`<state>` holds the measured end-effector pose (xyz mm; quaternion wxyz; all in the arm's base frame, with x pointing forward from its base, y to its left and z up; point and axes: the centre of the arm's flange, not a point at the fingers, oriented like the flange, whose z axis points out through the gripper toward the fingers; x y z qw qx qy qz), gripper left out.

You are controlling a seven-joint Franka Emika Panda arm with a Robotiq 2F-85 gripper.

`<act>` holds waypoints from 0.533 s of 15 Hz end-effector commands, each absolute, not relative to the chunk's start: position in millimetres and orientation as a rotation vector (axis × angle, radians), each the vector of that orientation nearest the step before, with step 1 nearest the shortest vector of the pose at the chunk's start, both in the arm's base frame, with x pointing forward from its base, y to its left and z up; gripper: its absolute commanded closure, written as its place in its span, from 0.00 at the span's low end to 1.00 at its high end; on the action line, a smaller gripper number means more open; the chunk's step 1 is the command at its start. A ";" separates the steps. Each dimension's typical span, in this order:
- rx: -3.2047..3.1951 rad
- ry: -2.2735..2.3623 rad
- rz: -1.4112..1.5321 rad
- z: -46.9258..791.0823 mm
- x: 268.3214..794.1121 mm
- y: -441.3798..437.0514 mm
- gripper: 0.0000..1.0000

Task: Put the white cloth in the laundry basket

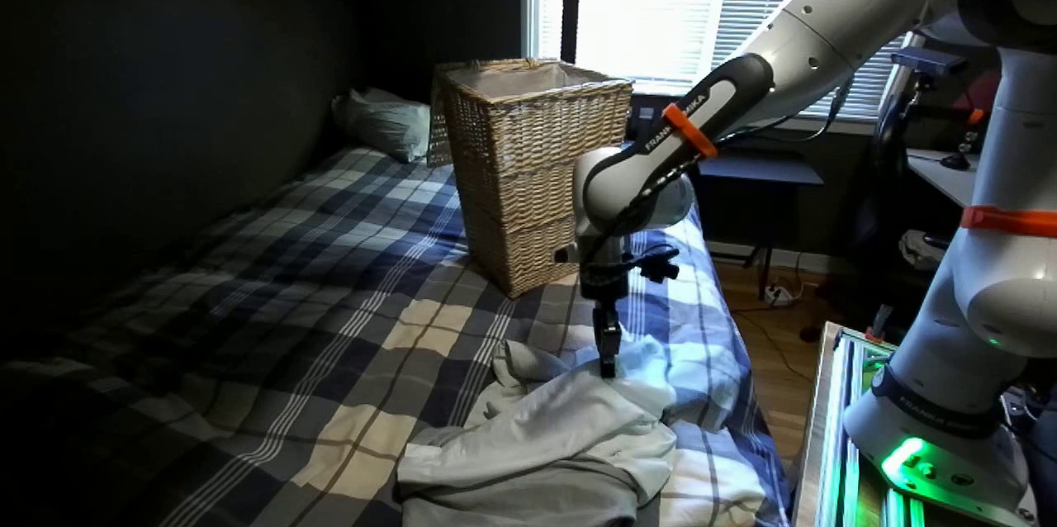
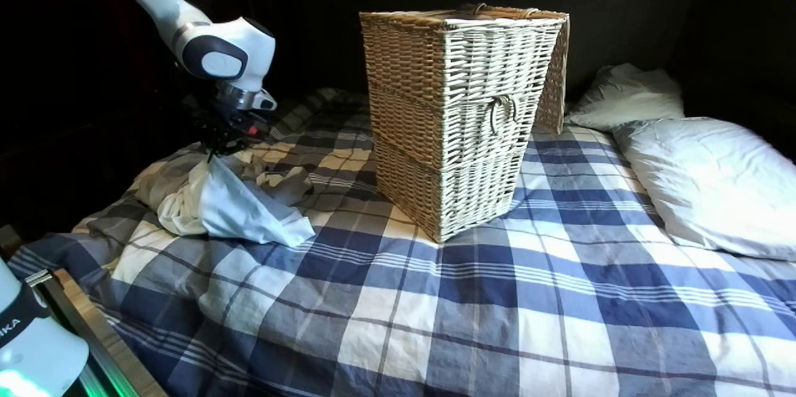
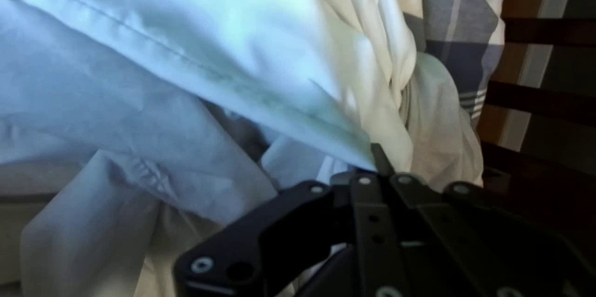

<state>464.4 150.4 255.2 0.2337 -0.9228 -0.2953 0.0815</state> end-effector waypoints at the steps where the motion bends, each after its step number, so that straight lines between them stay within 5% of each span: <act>1: -2.607 -0.715 0.098 331.1 465.0 143.4 1.00; 8: -2.764 -0.494 -0.119 488.4 453.7 100.6 1.00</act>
